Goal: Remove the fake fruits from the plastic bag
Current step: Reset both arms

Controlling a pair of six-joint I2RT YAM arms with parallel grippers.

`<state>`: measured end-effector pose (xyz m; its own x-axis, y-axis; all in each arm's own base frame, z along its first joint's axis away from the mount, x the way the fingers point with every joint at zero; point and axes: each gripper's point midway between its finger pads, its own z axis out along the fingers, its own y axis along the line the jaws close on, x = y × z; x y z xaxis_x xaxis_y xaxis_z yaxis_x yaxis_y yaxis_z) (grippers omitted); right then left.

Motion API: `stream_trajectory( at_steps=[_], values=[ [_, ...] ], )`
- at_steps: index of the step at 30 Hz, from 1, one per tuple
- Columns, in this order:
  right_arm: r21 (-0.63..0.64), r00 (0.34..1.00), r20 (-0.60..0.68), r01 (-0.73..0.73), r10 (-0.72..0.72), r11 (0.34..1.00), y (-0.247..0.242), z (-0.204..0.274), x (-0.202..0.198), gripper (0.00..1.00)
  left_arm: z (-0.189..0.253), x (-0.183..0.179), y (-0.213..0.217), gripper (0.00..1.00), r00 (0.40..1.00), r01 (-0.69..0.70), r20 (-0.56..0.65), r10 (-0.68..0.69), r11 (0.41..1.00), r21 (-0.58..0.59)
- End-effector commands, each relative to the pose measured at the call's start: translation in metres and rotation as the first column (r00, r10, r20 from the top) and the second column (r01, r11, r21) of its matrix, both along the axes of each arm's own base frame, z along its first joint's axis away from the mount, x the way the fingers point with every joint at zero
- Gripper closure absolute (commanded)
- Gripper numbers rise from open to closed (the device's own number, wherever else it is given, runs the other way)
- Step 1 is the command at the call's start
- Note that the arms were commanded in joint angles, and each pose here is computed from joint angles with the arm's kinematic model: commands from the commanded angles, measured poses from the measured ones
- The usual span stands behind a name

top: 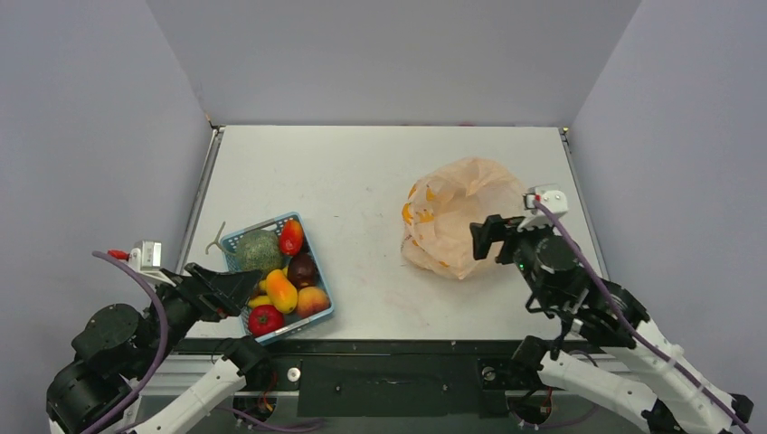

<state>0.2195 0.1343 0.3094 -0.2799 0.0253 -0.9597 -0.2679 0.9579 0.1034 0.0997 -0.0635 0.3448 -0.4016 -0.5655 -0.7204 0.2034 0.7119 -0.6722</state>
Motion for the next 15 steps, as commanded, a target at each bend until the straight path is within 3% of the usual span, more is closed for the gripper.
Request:
stream_trajectory(
  at_steps=[1, 15],
  values=[
    [-0.069, 0.989, 0.054, 0.141, -0.137, 0.988, -0.061, 0.011, -0.018, 0.18, 0.033, 0.007, 0.014, 0.03, 0.995, -0.05, 0.089, 0.047, 0.998, 0.029],
    [0.144, 0.938, 0.163, 0.284, -0.305, 0.948, -0.145, 0.041, -0.065, 0.14, 0.066, -0.002, 0.042, 0.03, 0.974, -0.1, 0.198, 0.108, 0.994, -0.053]
  ],
)
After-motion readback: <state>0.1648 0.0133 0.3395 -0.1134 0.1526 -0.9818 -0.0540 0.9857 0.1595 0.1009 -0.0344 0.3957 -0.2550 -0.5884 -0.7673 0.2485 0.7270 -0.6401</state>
